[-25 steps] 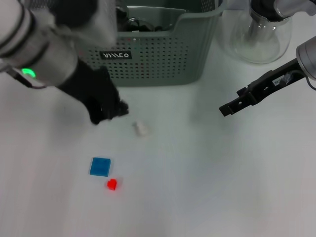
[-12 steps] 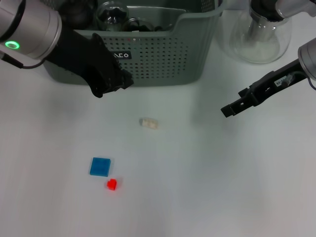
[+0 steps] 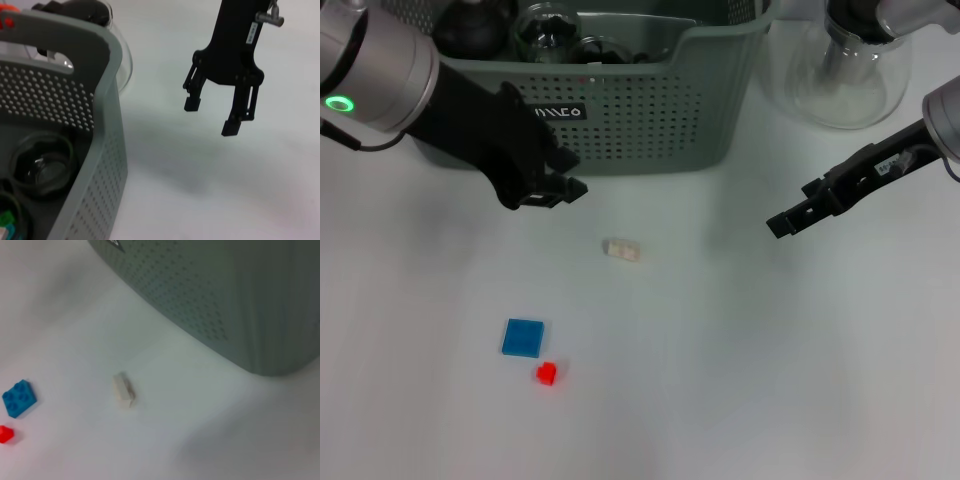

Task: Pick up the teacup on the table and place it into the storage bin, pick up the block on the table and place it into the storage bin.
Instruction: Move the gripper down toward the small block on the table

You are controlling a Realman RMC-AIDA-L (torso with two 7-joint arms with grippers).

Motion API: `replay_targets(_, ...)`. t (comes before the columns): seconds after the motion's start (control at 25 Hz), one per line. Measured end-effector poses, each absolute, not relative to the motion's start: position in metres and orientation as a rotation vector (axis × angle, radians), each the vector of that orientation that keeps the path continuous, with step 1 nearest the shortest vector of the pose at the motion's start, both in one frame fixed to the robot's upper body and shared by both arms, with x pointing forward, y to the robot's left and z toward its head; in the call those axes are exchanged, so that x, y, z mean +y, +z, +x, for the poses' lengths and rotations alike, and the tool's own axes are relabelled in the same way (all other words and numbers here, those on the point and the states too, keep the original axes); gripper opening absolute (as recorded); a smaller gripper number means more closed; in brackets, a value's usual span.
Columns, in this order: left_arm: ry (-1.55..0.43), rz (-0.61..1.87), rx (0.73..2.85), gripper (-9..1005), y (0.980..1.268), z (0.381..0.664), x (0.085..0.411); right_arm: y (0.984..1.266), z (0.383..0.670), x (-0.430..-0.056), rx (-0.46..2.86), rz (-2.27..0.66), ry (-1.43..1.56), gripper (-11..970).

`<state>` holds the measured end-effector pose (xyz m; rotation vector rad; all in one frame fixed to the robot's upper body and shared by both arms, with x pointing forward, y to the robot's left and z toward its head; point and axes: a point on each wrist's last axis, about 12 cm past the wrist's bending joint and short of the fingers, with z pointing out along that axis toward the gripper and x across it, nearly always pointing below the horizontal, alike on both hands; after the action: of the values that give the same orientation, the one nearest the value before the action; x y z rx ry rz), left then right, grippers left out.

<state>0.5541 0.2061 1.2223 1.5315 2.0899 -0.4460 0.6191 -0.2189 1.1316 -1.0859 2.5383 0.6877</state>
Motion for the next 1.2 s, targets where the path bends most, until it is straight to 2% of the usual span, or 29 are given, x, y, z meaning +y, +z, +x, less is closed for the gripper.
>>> replay_targets(0.2,-0.426,1.511,2.128,316,1.211,0.552,0.22,1.134,0.619,-0.2,2.487,-1.163,0.718,927)
replay_targets(0.36,-0.49,1.494,2.102,398,1.192,0.539,0.238,1.134,0.617,-0.175,2.425,-1.257,0.749,928)
replay_targets(0.48,-0.611,1.429,2.038,460,1.179,0.528,0.252,1.135,0.617,-0.158,2.376,-1.314,0.756,928)
replay_targets(0.72,-0.903,1.169,1.755,683,1.153,0.51,0.288,1.121,0.619,-0.126,2.315,-1.325,0.777,927)
replay_targets(0.92,-0.954,1.032,1.598,679,1.134,0.495,0.305,1.108,0.616,-0.112,2.306,-1.333,0.75,927)
replay_targets(1.2,-0.953,0.996,1.598,676,1.127,0.49,0.308,1.088,0.61,-0.092,2.28,-1.32,0.693,928)
